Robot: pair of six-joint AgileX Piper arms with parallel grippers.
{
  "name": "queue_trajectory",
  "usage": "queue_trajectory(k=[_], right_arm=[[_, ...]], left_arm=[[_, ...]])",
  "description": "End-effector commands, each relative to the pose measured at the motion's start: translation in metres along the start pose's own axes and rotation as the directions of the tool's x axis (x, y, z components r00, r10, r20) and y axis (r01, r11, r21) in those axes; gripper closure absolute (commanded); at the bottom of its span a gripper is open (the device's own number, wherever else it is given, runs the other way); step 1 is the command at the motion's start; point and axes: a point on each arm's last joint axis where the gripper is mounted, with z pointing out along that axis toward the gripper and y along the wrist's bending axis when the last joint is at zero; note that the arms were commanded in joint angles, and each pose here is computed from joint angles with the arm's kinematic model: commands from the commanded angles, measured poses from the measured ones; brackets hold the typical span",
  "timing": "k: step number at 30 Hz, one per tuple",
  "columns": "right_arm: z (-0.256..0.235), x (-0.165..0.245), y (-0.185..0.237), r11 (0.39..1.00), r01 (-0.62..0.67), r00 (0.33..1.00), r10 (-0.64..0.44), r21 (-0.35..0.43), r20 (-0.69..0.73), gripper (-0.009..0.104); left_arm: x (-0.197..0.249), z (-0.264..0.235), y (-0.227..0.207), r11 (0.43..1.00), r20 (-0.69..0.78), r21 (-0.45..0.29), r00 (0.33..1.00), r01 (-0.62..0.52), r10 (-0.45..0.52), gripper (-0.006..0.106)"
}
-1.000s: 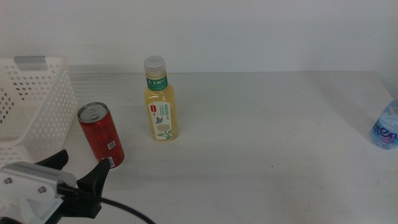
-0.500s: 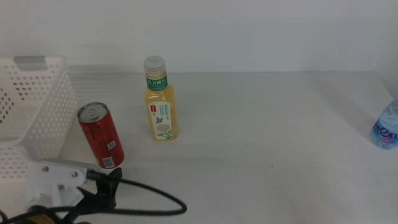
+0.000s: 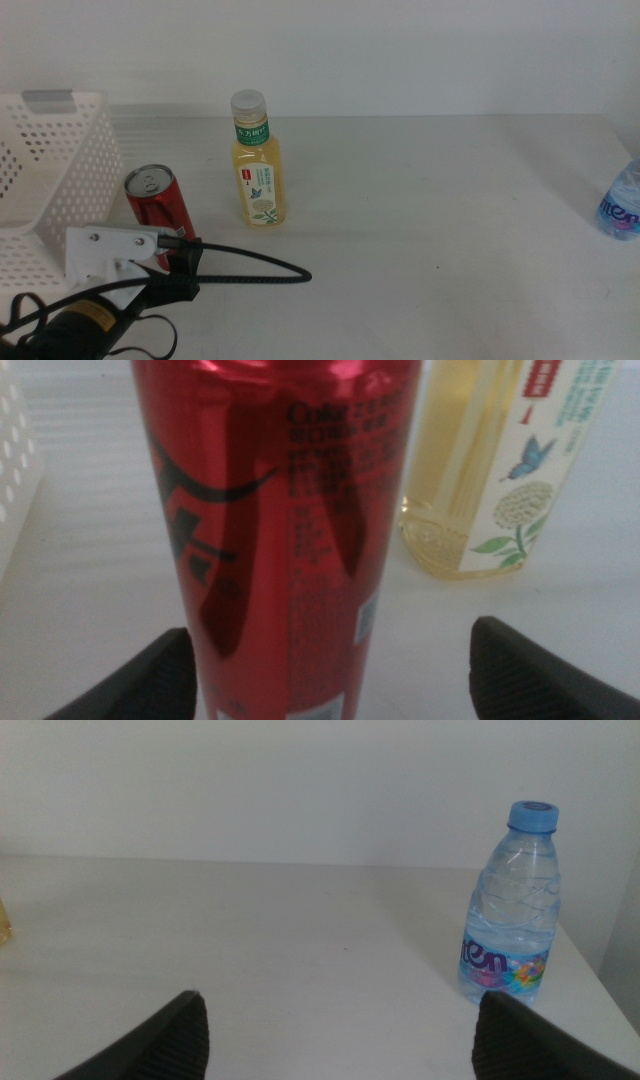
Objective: Use arms to grab the bottles and put them into the dustbin to the left of the table.
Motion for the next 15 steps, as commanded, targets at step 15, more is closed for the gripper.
queue_trajectory(k=[15], right_arm=[[-0.003,-0.011,0.000,1.000,0.017,0.994,-0.017,0.007,0.111,0.021]], left_arm=[[-0.041,0.043,0.017,0.999,0.255,0.038,0.966,0.024,-0.032,0.010]])
